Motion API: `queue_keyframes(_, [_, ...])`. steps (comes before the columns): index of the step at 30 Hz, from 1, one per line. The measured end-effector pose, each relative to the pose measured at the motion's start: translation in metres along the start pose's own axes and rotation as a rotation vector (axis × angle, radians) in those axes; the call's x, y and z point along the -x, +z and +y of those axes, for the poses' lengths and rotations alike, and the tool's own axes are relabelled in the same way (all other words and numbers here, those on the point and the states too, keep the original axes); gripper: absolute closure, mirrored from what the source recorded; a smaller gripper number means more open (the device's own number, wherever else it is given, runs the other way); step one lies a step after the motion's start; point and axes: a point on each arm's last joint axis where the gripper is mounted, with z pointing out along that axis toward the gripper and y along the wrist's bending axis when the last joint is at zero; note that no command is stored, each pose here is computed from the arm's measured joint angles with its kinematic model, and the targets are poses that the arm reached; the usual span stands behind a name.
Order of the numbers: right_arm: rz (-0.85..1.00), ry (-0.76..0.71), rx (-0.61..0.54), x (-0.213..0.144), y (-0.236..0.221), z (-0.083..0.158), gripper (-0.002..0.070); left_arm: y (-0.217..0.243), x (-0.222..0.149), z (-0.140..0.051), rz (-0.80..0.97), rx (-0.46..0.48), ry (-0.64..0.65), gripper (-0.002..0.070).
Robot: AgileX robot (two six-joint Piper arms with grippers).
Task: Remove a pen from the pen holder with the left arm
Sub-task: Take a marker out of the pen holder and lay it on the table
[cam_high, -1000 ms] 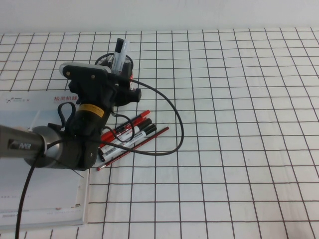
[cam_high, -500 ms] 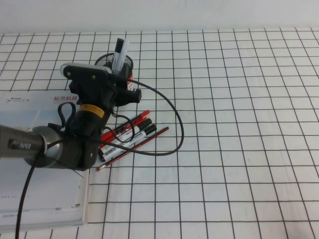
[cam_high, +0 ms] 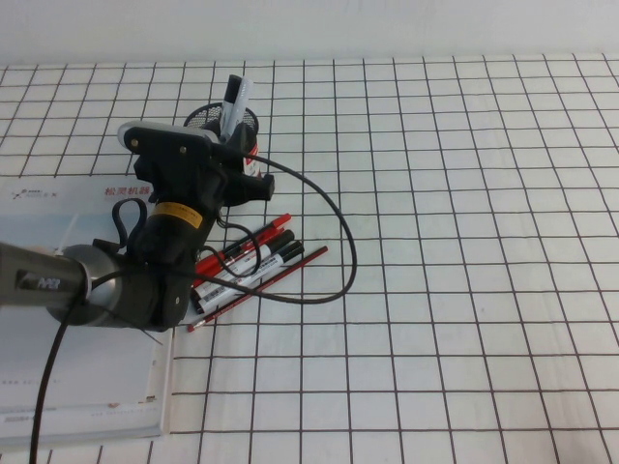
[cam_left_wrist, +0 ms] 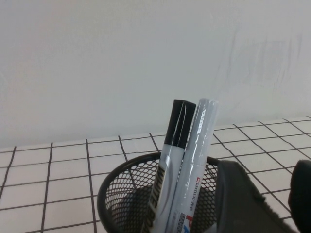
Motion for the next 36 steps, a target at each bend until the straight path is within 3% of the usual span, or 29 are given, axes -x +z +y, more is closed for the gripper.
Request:
queue_keyframes(7, [0.0,0.0,0.0,0.0,0.0,0.0,0.0691,0.0,0.0,0.0,0.0,0.0,0.084,0.0473])
queue_keyframes(26, [0.0,0.0,0.0,0.0,0.0,0.0,0.0691,0.001,0.0,0.01,0.001,0.02,0.08,0.0474])
queue_keyframes(36, [0.0,0.0,0.0,0.0,0.0,0.0,0.0691,0.003,-0.006,0.005,0.007,-0.038,0.091,0.0474])
